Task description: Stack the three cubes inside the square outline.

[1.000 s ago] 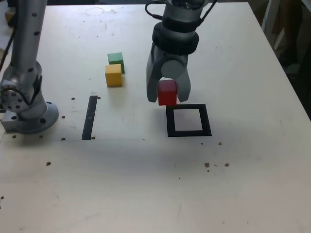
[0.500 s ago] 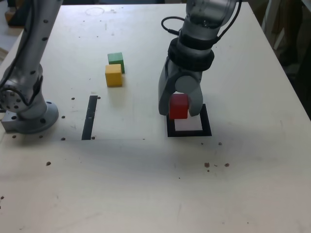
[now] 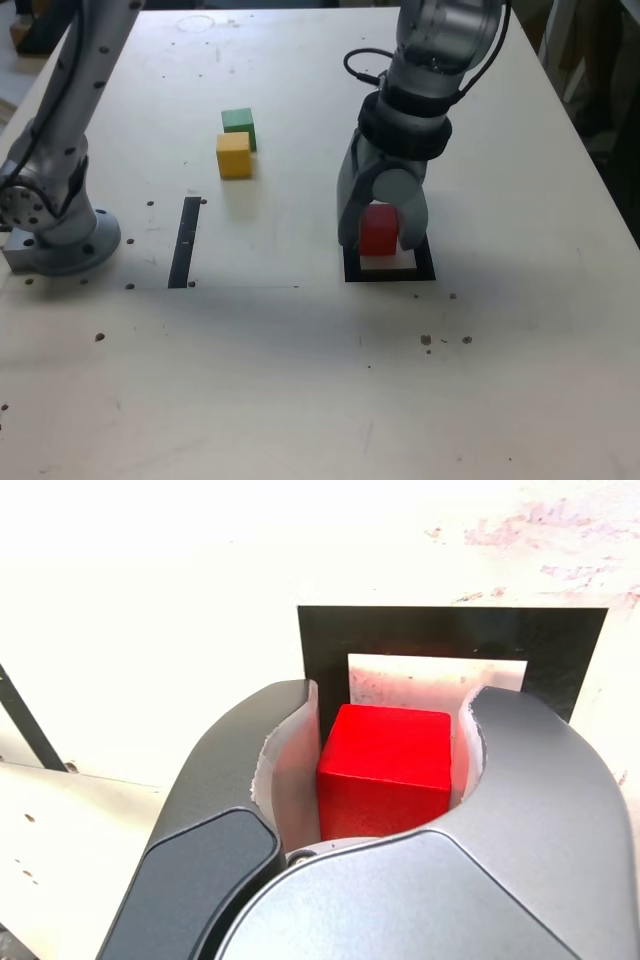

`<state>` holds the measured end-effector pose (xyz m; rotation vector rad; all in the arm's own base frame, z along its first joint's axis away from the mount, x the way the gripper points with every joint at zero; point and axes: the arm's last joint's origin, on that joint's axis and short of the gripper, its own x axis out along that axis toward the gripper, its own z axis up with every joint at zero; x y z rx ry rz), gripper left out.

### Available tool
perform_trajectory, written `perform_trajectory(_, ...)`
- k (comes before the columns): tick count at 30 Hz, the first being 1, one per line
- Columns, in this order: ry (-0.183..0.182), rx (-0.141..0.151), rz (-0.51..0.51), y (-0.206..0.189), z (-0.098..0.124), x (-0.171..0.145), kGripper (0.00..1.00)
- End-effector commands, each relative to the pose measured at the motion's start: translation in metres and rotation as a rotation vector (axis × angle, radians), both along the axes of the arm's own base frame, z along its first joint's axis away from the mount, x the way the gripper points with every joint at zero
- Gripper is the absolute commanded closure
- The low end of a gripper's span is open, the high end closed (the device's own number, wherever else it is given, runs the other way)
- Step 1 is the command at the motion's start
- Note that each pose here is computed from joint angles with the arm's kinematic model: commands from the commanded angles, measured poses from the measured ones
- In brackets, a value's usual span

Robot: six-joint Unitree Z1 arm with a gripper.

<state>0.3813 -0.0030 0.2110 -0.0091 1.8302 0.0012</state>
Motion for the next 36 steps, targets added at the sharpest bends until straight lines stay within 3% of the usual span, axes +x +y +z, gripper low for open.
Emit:
perform_trajectory(1,0.000,-0.003,-0.005,-0.001,-0.002,0.002,0.58)
perform_trajectory(6,-0.003,-0.007,-0.019,-0.001,-0.003,0.003,0.12)
perform_trajectory(8,-0.005,-0.008,-0.021,-0.001,-0.004,0.003,0.02)
perform_trajectory(19,-0.030,-0.001,-0.022,-0.001,0.011,-0.007,0.01)
perform_trajectory(31,-0.033,0.073,-0.005,0.018,0.058,-0.064,0.01)
perform_trajectory(36,-0.023,0.080,-0.005,0.029,0.066,-0.087,0.01)
